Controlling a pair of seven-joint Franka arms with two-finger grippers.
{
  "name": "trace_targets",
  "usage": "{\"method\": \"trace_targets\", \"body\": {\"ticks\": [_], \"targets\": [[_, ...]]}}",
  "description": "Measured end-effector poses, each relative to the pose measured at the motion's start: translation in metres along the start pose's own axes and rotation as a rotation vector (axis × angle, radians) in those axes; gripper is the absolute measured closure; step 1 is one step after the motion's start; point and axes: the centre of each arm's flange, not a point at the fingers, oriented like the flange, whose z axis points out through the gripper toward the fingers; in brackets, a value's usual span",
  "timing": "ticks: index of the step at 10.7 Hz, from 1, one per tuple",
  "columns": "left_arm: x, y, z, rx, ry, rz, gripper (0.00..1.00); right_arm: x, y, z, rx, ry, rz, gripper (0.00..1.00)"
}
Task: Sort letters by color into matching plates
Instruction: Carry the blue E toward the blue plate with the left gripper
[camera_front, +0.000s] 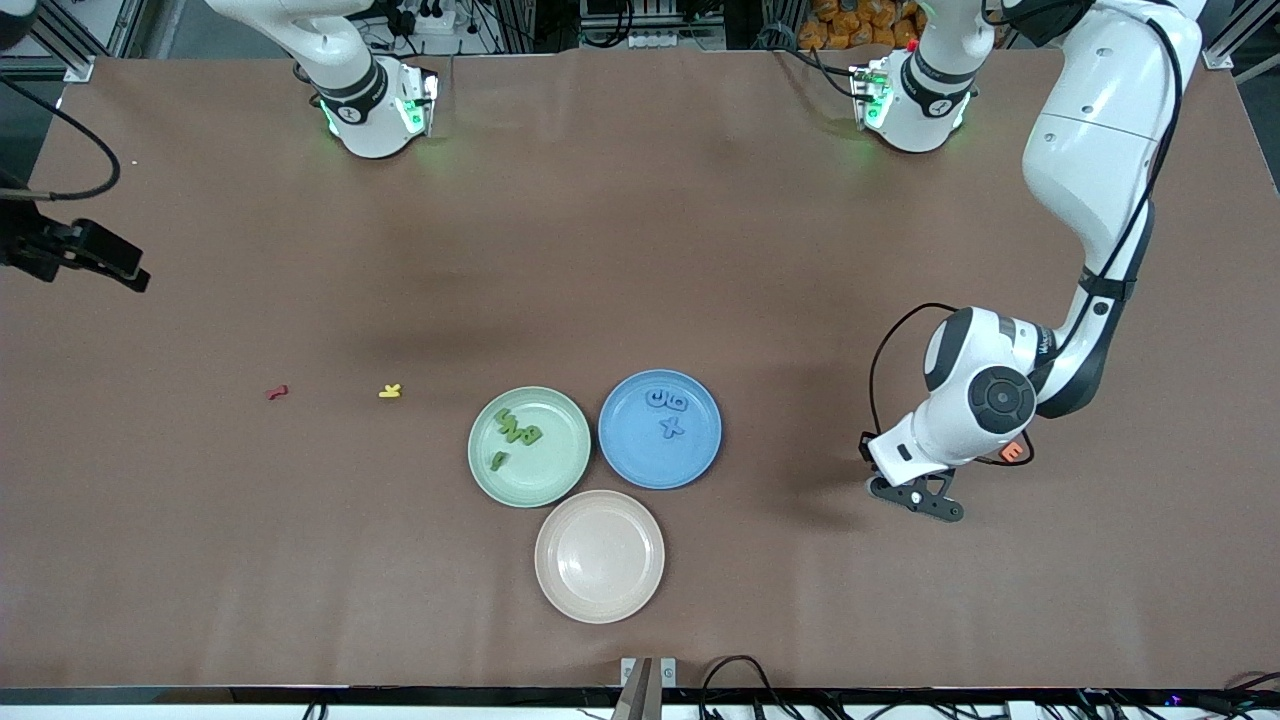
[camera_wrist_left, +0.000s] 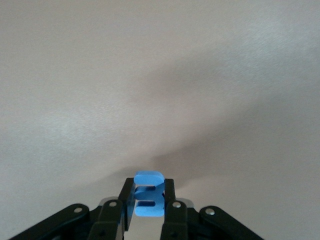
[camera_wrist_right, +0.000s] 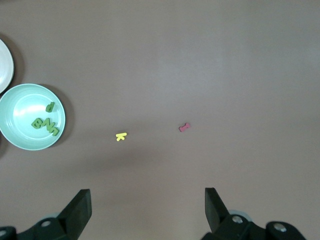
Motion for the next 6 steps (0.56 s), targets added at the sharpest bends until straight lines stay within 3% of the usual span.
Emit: {"method": "trace_targets", "body": {"ticks": [6], "targets": [[0.007,0.016,-0.007,-0.008,0.016,-0.062,0.73,0.002,-0.018,0.007,0.004,0.022,0.037,0.00]]}}
